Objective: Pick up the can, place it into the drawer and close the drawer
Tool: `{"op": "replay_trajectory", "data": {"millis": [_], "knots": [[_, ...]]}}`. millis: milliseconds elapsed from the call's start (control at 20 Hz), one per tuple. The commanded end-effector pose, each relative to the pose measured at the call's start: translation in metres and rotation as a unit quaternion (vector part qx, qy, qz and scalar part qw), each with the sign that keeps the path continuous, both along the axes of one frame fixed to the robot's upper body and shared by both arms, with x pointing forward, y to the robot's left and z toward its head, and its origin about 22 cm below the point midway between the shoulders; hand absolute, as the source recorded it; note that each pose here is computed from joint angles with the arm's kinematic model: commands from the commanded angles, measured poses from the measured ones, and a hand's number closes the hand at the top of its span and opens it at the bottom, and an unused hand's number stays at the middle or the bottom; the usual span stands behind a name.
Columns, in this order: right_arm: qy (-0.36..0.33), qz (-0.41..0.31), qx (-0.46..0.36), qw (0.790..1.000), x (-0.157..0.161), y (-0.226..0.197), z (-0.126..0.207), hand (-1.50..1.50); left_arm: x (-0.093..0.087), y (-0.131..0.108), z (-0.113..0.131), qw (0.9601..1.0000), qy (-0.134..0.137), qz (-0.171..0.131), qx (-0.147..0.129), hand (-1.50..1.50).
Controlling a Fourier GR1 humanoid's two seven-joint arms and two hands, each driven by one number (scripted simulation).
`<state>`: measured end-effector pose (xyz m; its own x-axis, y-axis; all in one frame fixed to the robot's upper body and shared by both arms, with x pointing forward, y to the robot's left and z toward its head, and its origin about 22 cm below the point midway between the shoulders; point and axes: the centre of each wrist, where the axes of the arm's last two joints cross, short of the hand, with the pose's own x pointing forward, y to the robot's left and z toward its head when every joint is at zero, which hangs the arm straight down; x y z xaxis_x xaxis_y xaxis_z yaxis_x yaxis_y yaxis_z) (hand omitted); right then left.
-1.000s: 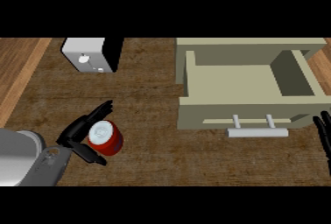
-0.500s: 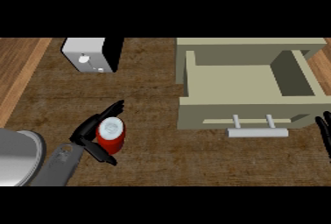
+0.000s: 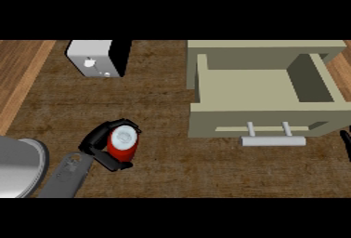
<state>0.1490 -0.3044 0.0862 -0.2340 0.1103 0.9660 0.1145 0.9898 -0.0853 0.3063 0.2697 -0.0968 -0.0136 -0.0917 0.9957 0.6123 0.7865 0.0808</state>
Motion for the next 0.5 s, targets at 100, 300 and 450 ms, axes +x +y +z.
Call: {"op": "replay_trajectory", "data": {"millis": [100,300,450], "knots": [[0.003,-0.006,0.003,1.000,-0.008,0.011,0.017,-1.50,-0.016,-0.023,-0.002,0.9965,0.021,-0.048,-0.064,1.50],[-0.004,-0.010,0.013,1.000,0.015,0.003,-0.004,-1.50,0.002,-0.029,0.027,0.9954,0.000,-0.062,-0.074,1.50],[0.002,-0.016,0.003,1.000,-0.002,-0.001,0.005,-1.50,-0.006,-0.008,0.012,0.9845,-0.011,0.159,-0.073,1.50]]}}
